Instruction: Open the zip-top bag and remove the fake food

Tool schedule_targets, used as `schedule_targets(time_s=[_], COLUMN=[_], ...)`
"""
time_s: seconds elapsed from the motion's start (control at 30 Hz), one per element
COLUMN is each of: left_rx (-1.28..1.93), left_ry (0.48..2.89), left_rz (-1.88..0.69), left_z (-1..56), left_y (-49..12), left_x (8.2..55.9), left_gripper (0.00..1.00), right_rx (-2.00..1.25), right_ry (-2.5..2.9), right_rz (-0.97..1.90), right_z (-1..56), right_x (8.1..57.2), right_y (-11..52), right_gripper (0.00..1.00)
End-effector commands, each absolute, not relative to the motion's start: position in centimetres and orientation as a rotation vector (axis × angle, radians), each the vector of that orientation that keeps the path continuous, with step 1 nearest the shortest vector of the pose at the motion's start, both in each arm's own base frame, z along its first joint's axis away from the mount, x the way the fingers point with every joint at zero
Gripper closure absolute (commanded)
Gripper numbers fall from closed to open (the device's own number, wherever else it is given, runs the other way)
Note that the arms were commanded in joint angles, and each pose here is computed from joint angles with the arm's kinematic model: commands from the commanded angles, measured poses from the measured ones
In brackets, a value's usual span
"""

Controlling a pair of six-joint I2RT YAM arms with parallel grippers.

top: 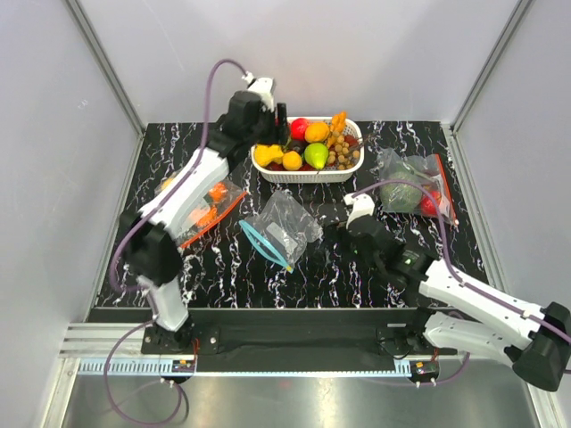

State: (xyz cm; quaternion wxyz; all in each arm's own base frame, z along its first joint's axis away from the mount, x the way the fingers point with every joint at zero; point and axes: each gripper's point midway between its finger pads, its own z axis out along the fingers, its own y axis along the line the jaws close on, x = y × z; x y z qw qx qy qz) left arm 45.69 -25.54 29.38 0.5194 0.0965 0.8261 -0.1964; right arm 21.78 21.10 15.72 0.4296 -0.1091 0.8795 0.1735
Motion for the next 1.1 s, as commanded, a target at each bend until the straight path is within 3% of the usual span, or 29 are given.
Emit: schedule_targets(time_s=[0.0,0.03,0.2,0.47,0.63,0.73,0.77,0.87,0.9,0.93,1.07], left_rx=[0.222,0.215,0.199,0.196,0.185,0.204,0.226,0.242,0.244,0.243,0.27], left_ry=[1.989,1.947,1.986,2.014,2.02,2.036,2.039,2.032,2.026,2.017,1.952], left_rz=[-0.361,-0.369,-0.313,-0.254,-0.243,-0.243,-0.257,-0.269,-0.271,-0.273,-0.281], left_z=[27.6,29.3,25.0,20.4,18.9,17.7,17.3,17.5,17.9,18.2,21.8], left_y=[-25.6,-26.0,-26.9,-26.7,-26.6,-26.7,-27.1,-27.3,-27.4,-27.4,-27.3], left_x=[50.9,52.1,56.7,59.3,60.2,60.4,60.3,60.2,60.2,60.2,59.4], left_gripper=[0.9,0.9,0.9,0.87,0.77,0.57,0.45,0.27,0.05,0.01,0.01], right_rx=[-0.195,-0.188,-0.156,-0.13,-0.128,-0.123,-0.123,-0.121,-0.12,-0.119,-0.119], right_ry=[2.099,2.091,2.077,2.074,2.075,2.081,2.085,2.09,2.093,2.094,2.095], right_rz=[0.426,0.44,0.454,0.427,0.416,0.421,0.421,0.419,0.42,0.418,0.408], right_z=[19.5,19.9,20.6,20.7,20.6,20.3,20.1,19.8,19.8,19.7,19.7], right_x=[22.7,22.6,22.0,21.4,21.3,21.2,21.1,20.9,20.9,20.9,21.0], right_y=[20.0,19.9,19.0,17.5,17.2,17.1,17.0,16.9,16.9,16.8,16.8], right_gripper=[0.03,0.02,0.0,0.0,0.0,0.0,0.0,0.0,0.0,0.0,0.0])
